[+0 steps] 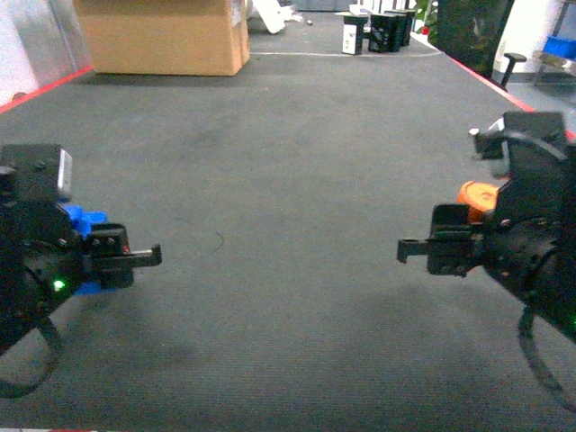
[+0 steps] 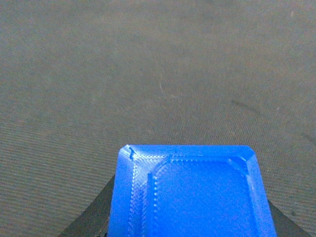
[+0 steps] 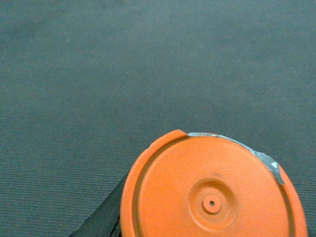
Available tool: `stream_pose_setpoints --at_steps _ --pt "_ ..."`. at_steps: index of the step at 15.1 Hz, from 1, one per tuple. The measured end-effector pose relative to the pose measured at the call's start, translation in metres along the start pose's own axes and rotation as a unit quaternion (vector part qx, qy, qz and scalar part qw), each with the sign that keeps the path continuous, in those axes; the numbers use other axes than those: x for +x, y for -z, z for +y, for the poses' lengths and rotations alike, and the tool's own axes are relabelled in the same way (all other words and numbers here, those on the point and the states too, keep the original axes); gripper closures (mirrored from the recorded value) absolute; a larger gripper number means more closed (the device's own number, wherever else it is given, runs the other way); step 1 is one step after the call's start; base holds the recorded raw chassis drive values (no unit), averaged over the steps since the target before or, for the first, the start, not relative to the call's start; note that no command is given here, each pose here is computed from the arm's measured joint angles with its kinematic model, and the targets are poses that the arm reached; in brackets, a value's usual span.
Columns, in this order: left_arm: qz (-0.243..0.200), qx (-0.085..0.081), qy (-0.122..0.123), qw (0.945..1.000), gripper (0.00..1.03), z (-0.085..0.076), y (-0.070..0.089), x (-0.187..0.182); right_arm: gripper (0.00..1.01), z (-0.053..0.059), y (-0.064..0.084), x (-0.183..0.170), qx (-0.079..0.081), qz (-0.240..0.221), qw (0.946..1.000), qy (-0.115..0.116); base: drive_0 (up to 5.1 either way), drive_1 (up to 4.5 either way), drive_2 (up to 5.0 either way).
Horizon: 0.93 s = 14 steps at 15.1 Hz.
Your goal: Sort blue parts and orange caps into right shelf containers
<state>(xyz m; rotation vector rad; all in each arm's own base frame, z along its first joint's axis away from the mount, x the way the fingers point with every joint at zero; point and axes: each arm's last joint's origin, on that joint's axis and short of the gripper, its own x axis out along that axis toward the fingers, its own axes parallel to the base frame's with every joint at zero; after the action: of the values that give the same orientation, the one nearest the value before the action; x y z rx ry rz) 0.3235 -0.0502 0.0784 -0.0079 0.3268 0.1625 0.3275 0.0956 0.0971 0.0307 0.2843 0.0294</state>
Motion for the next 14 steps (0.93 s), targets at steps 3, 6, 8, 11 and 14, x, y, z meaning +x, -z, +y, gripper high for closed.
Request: stream_pose_setpoints --at_steps 3,6,8,11,14 --pt "-0.121 -0.012 -0.019 0.9924 0.61 0.009 -0.053 -0.086 0.57 -0.024 -0.033 -0.09 0.007 -0.041 0.9991 0.011 0.0 0.0 0.0" --pt "-0.188 -0.025 -0.036 0.9811 0.61 0.018 -0.08 -0.154 0.57 -0.044 -0.051 -0.161 -0.004 -0.09 0.9958 0.02 0.0 0.0 0.0" --pt "-0.227 -0.037 -0.046 0.9721 0.61 0.027 -0.093 -0.197 0.57 -0.059 -0.064 -0.201 0.011 -0.134 0.9904 0.032 0.0 0.0 0.0" --pt "-0.256 -0.053 -0.048 0.9641 0.61 0.036 -0.102 -0.218 0.57 -0.063 -0.079 -0.23 0.023 -0.213 0.9761 0.038 0.0 0.0 0.0" --pt "-0.178 0.006 0.038 0.9833 0.61 0.045 -0.092 -0.216 0.57 -0.067 -0.063 -0.227 -0.008 -0.136 0.9905 0.014 0.0 0.0 0.0"
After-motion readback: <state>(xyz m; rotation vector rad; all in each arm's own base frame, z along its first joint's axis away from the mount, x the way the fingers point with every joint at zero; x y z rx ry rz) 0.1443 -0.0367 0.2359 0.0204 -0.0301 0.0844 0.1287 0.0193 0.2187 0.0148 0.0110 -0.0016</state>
